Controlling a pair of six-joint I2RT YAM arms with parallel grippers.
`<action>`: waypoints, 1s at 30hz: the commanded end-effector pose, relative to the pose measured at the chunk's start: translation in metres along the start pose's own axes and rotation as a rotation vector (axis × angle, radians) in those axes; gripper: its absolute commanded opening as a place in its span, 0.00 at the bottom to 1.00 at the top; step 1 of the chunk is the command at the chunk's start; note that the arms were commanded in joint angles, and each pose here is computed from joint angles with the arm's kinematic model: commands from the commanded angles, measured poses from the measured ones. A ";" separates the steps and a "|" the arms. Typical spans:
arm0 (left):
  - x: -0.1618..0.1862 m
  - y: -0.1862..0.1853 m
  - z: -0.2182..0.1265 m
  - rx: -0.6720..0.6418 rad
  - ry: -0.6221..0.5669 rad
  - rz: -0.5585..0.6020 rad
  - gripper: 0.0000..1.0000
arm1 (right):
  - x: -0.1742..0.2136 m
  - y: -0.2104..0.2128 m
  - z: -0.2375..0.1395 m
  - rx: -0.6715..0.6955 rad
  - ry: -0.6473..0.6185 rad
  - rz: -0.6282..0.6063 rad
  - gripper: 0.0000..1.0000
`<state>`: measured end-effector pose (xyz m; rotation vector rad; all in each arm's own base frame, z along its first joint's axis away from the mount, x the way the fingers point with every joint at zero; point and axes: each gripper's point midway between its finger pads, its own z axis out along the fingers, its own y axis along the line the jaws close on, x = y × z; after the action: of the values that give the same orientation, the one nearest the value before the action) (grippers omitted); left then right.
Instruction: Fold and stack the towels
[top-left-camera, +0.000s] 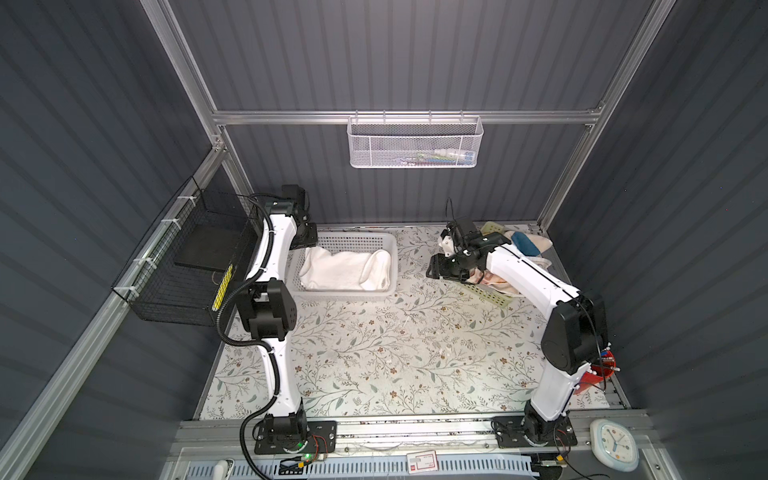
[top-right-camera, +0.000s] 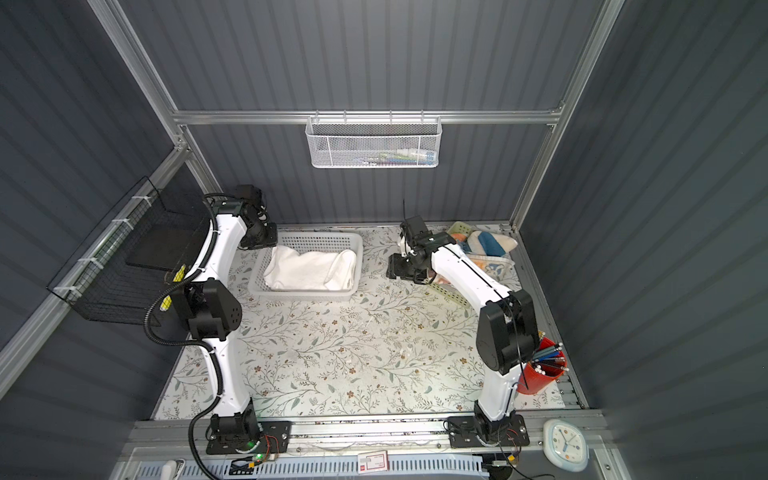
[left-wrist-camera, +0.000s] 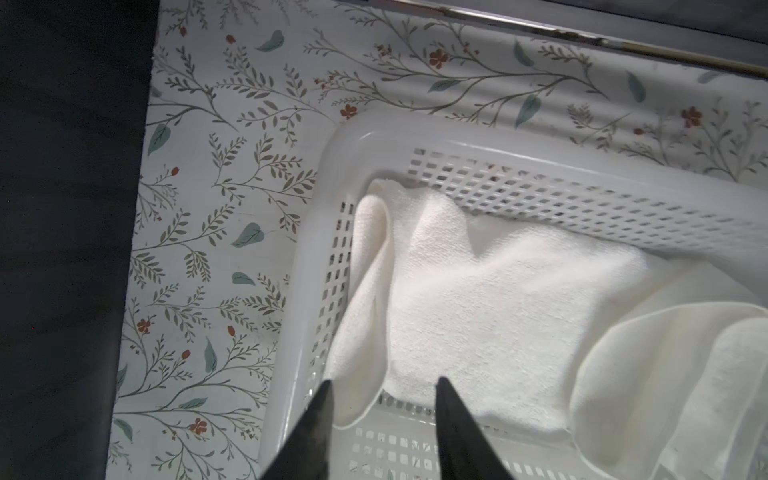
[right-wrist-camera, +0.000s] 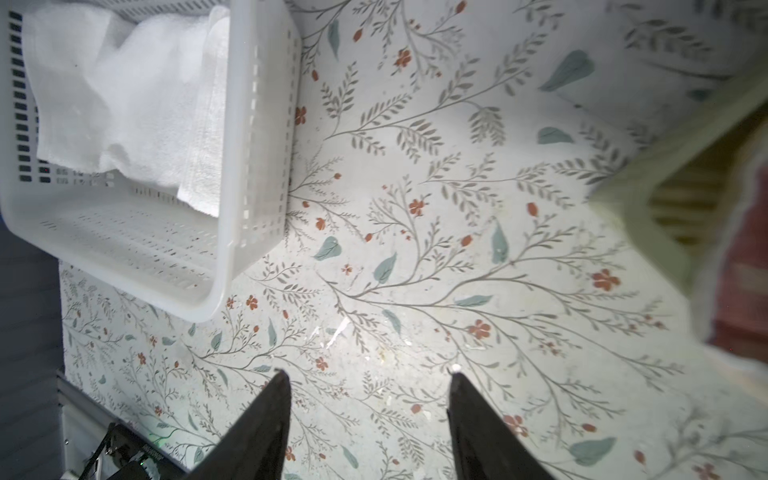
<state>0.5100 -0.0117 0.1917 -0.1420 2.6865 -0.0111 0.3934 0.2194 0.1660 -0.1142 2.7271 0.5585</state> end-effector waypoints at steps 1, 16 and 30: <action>0.009 -0.054 0.015 0.167 0.026 0.019 0.31 | 0.000 -0.016 -0.024 0.054 -0.022 -0.016 0.62; 0.077 -0.149 0.123 0.468 0.275 -0.023 0.19 | 0.004 -0.089 -0.068 0.185 -0.078 0.075 0.64; 0.097 -0.193 0.083 0.598 0.293 0.000 0.18 | 0.004 -0.135 -0.098 0.244 -0.124 0.160 0.65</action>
<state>0.4879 -0.1879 0.0514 0.0125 2.8751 -0.7711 0.3862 0.0674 0.1993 0.1912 2.6573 0.2984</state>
